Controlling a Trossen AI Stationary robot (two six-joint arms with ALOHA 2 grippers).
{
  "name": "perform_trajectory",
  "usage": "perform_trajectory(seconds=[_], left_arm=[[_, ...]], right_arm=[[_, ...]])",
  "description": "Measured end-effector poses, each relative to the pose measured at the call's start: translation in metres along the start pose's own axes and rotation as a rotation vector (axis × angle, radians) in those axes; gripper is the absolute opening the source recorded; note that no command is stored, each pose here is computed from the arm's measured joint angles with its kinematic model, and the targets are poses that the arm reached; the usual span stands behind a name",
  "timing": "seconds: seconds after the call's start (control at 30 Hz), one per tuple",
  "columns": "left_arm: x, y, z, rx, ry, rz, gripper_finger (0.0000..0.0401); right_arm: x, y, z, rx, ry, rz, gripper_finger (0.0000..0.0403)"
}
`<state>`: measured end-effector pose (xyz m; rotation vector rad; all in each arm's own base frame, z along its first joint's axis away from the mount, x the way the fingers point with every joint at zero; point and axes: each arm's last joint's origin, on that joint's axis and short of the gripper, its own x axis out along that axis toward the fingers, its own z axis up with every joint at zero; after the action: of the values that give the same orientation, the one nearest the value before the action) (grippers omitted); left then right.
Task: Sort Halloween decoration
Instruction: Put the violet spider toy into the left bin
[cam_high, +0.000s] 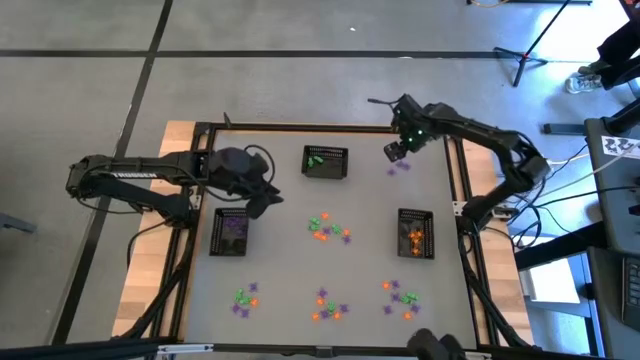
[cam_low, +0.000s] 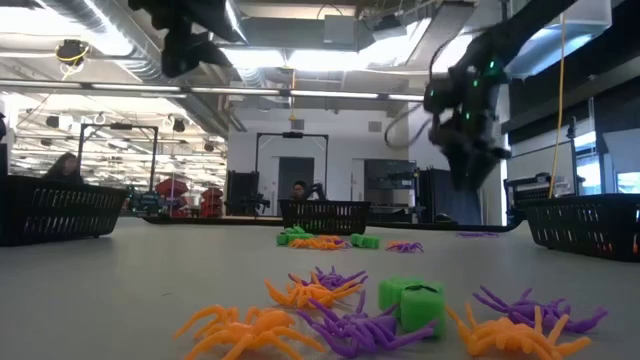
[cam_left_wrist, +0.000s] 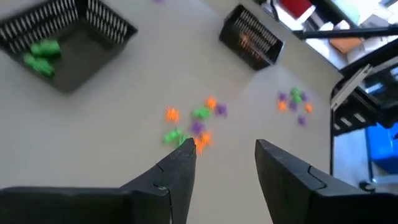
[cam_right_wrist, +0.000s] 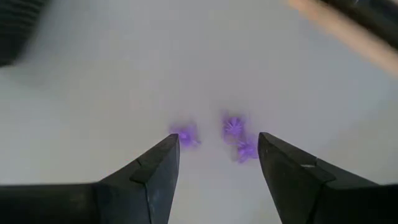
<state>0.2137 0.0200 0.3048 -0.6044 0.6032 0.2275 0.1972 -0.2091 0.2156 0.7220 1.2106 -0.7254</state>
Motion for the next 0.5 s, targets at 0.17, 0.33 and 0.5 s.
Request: perform_trajectory(seconds=[0.17,0.33,0.5], left_arm=[[0.001,0.001,0.001,0.033,-0.038,0.020,0.0150],[0.010,0.008,-0.011,0.008,-0.143,-0.068,0.0142],[0.023,0.025,-0.035,-0.127,-0.249,-0.164,0.0133]], right_arm=[[0.029,-0.003,-0.009,0.004,0.090,-0.014,0.0218],[0.044,-0.014,-0.016,0.063,0.080,-0.019,0.0218],[0.052,-0.024,-0.023,0.113,0.080,-0.028,0.0218]])
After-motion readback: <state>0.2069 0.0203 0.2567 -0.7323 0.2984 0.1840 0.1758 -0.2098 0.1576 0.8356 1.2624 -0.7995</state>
